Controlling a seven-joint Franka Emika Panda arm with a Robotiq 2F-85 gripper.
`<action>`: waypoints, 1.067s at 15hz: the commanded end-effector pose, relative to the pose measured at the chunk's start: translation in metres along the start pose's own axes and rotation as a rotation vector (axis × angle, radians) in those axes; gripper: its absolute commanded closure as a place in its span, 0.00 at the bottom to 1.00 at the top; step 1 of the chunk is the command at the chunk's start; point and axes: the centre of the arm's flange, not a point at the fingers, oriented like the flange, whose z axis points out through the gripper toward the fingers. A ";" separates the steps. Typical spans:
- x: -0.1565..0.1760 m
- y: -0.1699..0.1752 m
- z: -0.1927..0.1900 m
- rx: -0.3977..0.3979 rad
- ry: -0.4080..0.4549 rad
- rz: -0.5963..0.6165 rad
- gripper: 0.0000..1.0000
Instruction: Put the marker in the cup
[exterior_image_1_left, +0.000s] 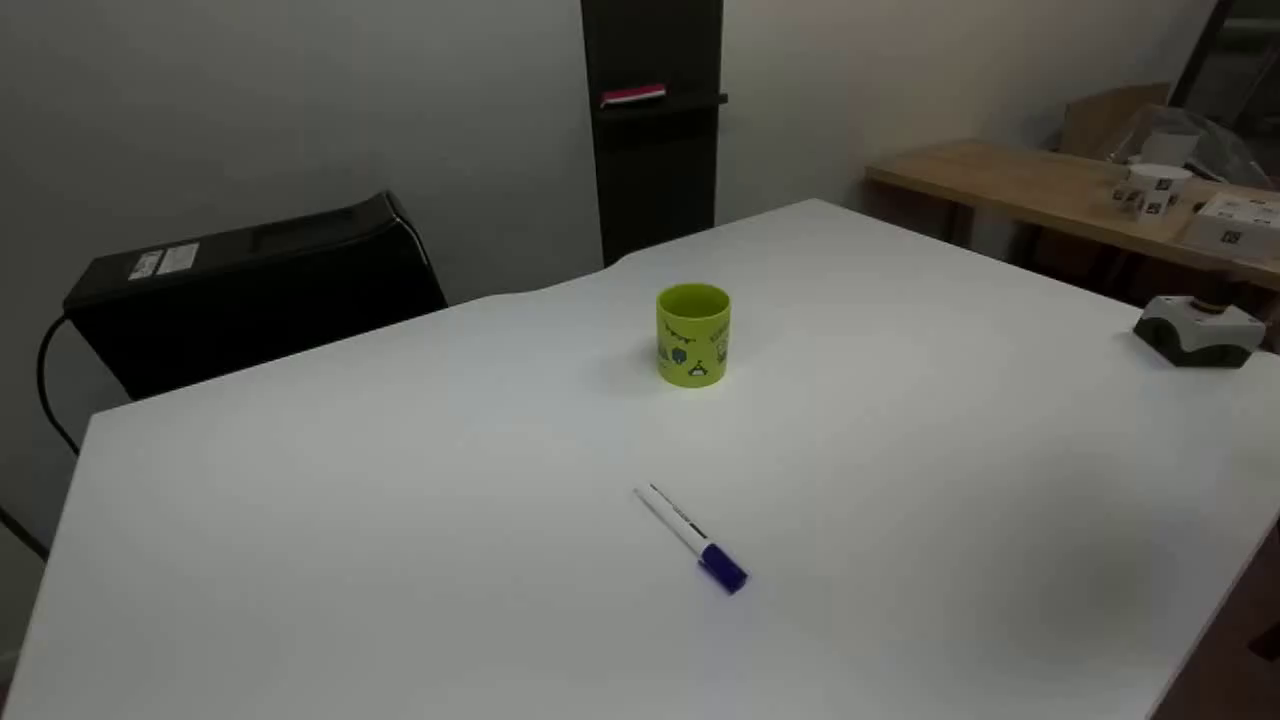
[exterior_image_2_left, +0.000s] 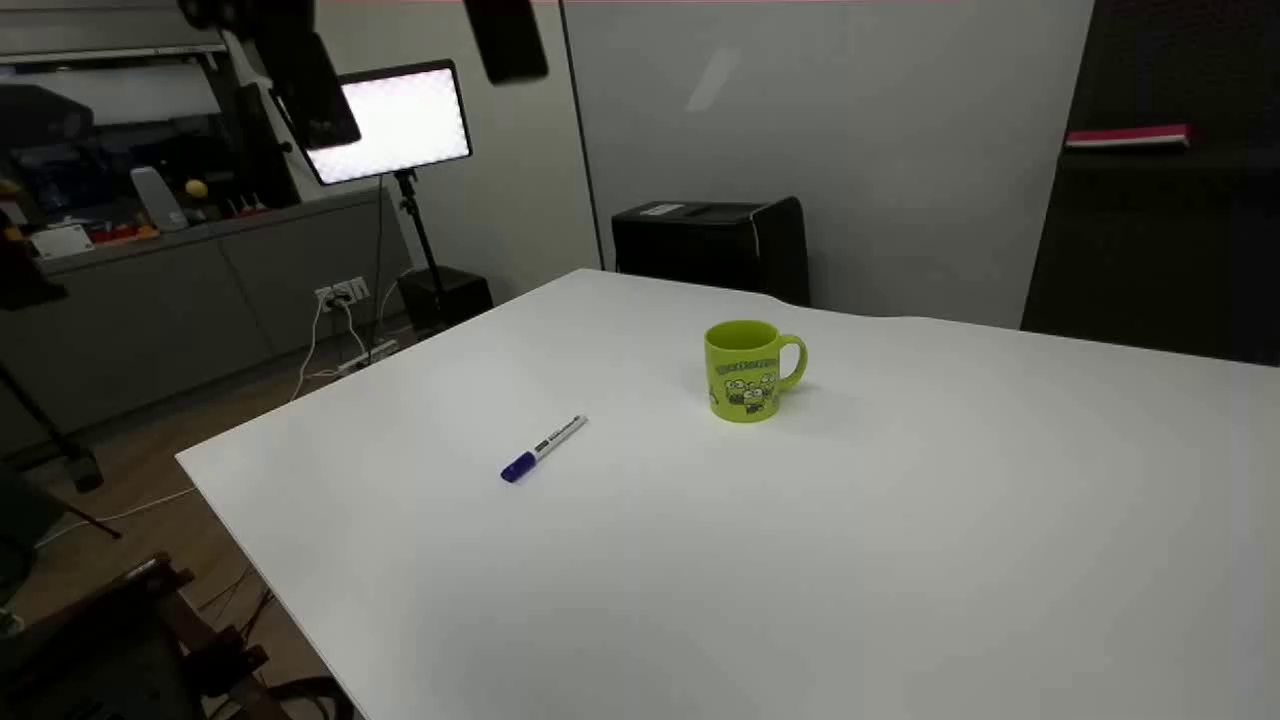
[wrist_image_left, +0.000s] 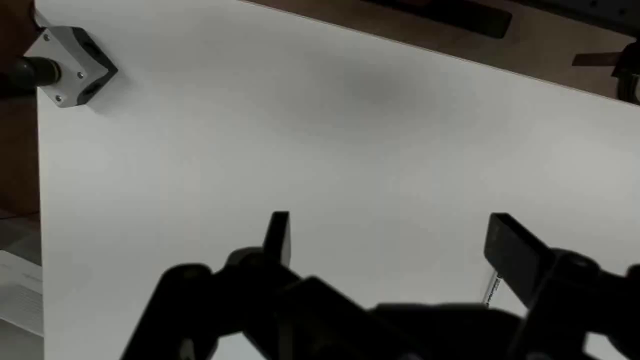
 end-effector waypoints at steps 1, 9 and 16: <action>0.000 0.000 0.000 0.000 0.000 0.000 0.00; 0.000 0.000 0.000 0.000 0.000 0.000 0.00; 0.022 0.002 0.015 0.013 0.024 0.014 0.00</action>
